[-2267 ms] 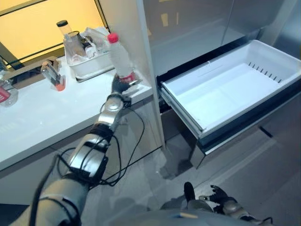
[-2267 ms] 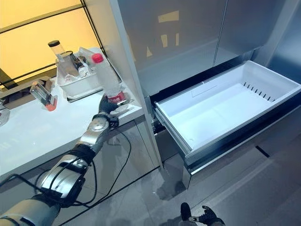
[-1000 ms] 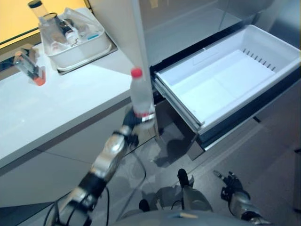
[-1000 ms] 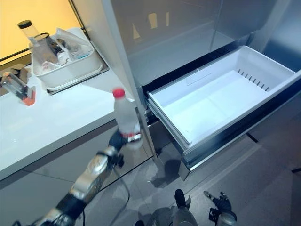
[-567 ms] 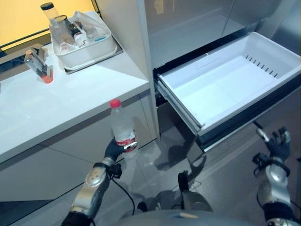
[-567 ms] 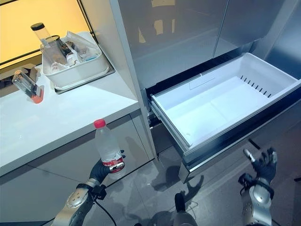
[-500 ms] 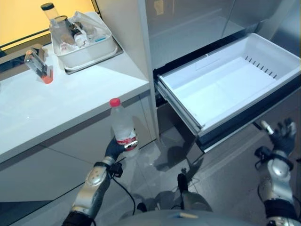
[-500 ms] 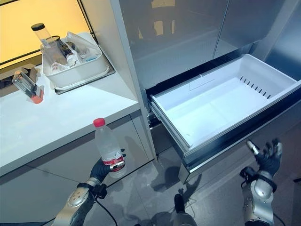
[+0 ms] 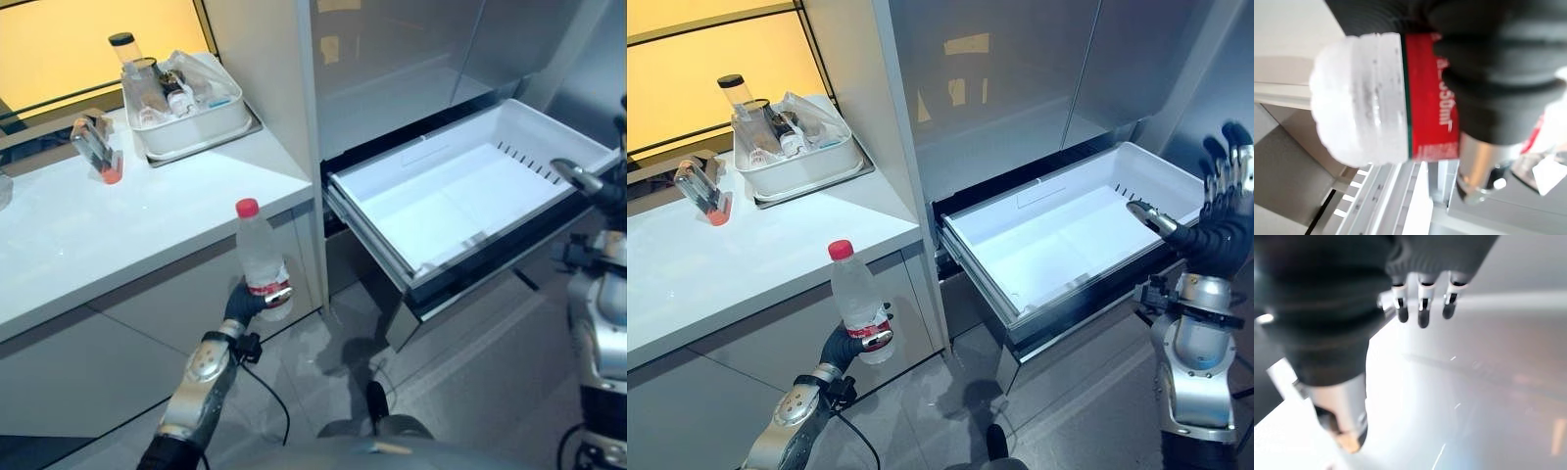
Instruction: Take the drinks into the refrigerator
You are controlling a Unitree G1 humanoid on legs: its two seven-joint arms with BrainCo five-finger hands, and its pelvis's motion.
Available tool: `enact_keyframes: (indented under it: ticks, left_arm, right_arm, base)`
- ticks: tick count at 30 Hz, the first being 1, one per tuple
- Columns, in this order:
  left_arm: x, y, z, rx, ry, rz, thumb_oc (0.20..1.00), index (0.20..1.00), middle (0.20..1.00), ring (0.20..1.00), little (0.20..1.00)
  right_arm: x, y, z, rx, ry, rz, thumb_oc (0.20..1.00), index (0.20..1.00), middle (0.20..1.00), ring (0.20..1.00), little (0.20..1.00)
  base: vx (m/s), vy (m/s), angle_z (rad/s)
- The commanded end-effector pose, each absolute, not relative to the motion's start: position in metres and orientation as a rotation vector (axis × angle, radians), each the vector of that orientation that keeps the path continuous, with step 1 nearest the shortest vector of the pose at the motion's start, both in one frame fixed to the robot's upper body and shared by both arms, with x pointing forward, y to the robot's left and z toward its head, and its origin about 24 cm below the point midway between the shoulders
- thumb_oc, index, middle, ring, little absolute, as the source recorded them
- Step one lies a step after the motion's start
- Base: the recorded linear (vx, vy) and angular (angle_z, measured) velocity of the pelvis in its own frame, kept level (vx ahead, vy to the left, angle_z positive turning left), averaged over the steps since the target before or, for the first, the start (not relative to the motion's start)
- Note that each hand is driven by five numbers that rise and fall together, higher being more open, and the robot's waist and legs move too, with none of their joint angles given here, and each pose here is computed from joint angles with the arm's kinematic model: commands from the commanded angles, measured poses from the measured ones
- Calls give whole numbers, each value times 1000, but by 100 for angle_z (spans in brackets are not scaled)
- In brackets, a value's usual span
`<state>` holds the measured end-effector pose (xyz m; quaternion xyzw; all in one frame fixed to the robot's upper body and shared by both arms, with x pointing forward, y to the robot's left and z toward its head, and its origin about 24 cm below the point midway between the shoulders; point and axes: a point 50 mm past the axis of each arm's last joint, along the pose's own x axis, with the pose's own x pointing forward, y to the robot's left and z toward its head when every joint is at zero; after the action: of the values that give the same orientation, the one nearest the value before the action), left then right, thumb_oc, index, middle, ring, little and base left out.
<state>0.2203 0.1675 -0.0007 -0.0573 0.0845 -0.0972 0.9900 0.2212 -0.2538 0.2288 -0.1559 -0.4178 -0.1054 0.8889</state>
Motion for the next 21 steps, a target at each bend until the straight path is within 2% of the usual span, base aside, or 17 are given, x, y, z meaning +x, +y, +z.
enact_keyframes:
  ticks: [1, 5, 6, 8, 9, 11, 21]
  left_arm:
    - [245, 163, 58, -68, -127, -280, 200, 200, 200, 200, 200]
    - [248, 154, 59, -54, -125, -335, 200, 200, 200, 200, 200]
    - [248, 154, 59, -55, -126, -334, 200, 200, 200, 200, 200]
    - [251, 144, 58, -44, -117, -387, 200, 200, 200, 200, 200]
    - [251, 144, 58, -45, -118, -385, 200, 200, 200, 200, 200]
    - [253, 132, 54, -41, -104, -430, 200, 200, 200, 200, 200]
    - [269, 130, 70, 150, -224, -376, 200, 200, 200, 200, 200]
  right_arm:
    - [230, -234, 253, -346, -962, -61, 1000, 1000, 1000, 1000, 1000]
    - [263, -203, 249, -356, -832, 185, 1000, 1000, 1000, 1000, 1000]
    - [263, -203, 249, -356, -833, 187, 1000, 1000, 1000, 1000, 1000]
    - [293, -185, 232, -434, -655, 332, 1000, 1000, 1000, 1000, 1000]
    - [294, -185, 233, -434, -656, 334, 1000, 1000, 1000, 1000, 1000]
    - [319, -170, 215, -487, -515, 424, 1000, 1000, 1000, 1000, 1000]
    - [343, -129, 170, -416, -338, 539, 1000, 1000, 1000, 1000, 1000]
  base:
    - [0, 0, 0]
    - [-5, -11, 3]
    - [-8, -18, 8]
    - [25, -5, 7]
    - [17, -3, 4]
    - [-13, -7, 13]
    - [12, -4, 8]
